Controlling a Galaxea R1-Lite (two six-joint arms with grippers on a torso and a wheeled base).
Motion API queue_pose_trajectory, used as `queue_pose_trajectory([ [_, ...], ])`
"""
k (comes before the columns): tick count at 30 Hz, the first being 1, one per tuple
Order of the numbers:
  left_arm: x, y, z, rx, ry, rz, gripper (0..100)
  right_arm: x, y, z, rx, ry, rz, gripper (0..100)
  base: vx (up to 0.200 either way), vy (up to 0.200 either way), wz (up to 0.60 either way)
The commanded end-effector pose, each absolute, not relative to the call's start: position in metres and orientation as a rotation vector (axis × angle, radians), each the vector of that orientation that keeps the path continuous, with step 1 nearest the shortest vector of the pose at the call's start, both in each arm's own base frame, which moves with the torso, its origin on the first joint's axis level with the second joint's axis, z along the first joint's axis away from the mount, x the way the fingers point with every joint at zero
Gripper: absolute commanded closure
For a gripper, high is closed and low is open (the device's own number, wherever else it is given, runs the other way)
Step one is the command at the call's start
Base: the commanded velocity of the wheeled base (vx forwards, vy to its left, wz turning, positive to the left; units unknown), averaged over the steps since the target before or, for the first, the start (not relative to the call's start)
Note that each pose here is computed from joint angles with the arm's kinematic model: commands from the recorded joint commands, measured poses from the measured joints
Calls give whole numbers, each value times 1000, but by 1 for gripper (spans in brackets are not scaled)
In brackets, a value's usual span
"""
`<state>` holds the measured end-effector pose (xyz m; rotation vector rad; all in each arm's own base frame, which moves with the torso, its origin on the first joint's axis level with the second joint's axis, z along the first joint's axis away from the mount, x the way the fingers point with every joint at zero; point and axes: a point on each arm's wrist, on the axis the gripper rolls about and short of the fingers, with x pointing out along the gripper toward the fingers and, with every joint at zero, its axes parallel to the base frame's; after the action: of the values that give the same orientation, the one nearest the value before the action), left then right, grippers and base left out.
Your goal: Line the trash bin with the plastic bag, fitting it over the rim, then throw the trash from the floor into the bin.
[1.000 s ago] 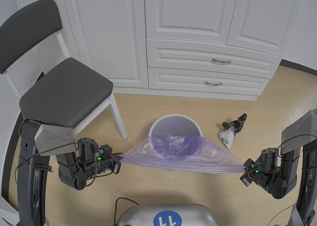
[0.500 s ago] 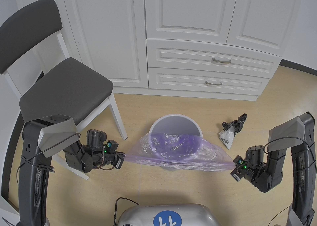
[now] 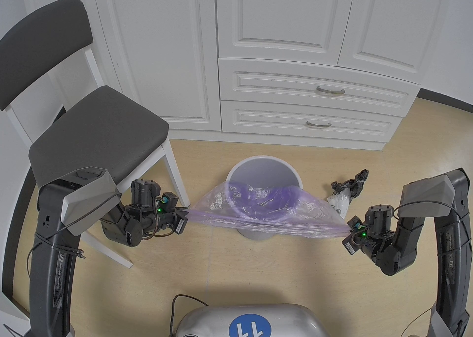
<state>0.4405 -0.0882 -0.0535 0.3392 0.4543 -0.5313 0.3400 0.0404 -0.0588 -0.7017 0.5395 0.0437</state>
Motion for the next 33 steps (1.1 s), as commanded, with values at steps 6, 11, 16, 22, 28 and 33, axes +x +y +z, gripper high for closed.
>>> queue_pose_trajectory([
  [6,420,-75,-60,337,518,-548,100,330,40,-43,-698,508,39,100,0,0,0],
  [11,402,-63,-21,273,446,-690,100,318,38,-13,-692,450,32,100,0,0,0],
  [16,403,-67,-7,242,374,-697,100,321,38,2,-652,398,10,100,0,0,0],
  [22,408,-98,-22,104,248,-708,100,327,56,7,-548,323,39,100,0,0,0],
  [28,402,-123,-21,73,224,-723,100,326,73,11,-460,272,117,100,0,0,0],
  [33,395,-151,-19,27,225,-704,100,324,88,14,-382,239,172,100,0,0,0],
])
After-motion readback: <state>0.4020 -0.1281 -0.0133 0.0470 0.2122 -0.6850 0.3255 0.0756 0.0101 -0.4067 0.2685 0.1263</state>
